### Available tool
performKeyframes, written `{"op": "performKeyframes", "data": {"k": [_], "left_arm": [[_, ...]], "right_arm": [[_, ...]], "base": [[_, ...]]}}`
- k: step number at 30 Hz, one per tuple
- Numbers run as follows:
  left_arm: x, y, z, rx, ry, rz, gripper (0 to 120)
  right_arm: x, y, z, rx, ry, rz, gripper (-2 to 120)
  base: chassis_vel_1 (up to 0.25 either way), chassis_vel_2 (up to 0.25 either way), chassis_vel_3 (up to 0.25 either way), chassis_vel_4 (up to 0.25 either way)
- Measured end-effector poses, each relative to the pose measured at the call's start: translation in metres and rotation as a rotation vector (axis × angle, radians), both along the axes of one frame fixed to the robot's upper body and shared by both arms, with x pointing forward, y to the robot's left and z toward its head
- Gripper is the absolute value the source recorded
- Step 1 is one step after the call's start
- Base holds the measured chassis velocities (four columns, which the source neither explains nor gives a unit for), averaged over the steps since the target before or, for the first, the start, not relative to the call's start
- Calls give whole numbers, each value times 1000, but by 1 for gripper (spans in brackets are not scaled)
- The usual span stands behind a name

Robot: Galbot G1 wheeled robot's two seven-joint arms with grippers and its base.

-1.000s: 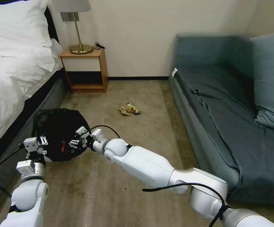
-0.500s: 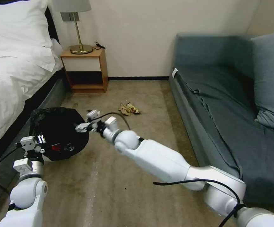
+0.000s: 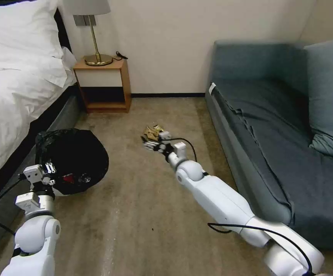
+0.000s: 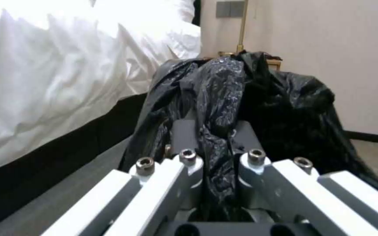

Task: Pick up the trash bin, then pick up the garbage on the floor and place it into the trash bin.

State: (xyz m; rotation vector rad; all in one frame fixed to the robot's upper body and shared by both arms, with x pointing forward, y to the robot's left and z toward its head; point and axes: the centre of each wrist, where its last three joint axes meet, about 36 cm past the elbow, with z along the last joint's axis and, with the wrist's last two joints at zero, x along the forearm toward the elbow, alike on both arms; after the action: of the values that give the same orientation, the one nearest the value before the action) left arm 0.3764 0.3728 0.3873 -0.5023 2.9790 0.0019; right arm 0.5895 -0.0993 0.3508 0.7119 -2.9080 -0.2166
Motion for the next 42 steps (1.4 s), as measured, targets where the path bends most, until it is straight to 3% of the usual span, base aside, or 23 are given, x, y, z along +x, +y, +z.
{"op": "performKeyframes", "data": {"k": [7, 17, 24, 42], "left_arm": [[-4, -1, 1, 13, 3, -3, 5], [-14, 0, 1, 27, 14, -1, 5], [-17, 1, 4, 45, 10, -10, 5], [-27, 10, 8, 63, 13, 0, 5]], "right_arm": [[-12, -18, -18, 35, 99, -28, 100], [-28, -36, -52, 42, 143, -26, 100], [-34, -39, -51, 113, 157, -26, 100], [-39, -37, -56, 123, 154, 0, 100]], "base": [[0, 0, 0, 0], [0, 0, 0, 0], [0, 0, 0, 0], [-4, 4, 9, -3]]}}
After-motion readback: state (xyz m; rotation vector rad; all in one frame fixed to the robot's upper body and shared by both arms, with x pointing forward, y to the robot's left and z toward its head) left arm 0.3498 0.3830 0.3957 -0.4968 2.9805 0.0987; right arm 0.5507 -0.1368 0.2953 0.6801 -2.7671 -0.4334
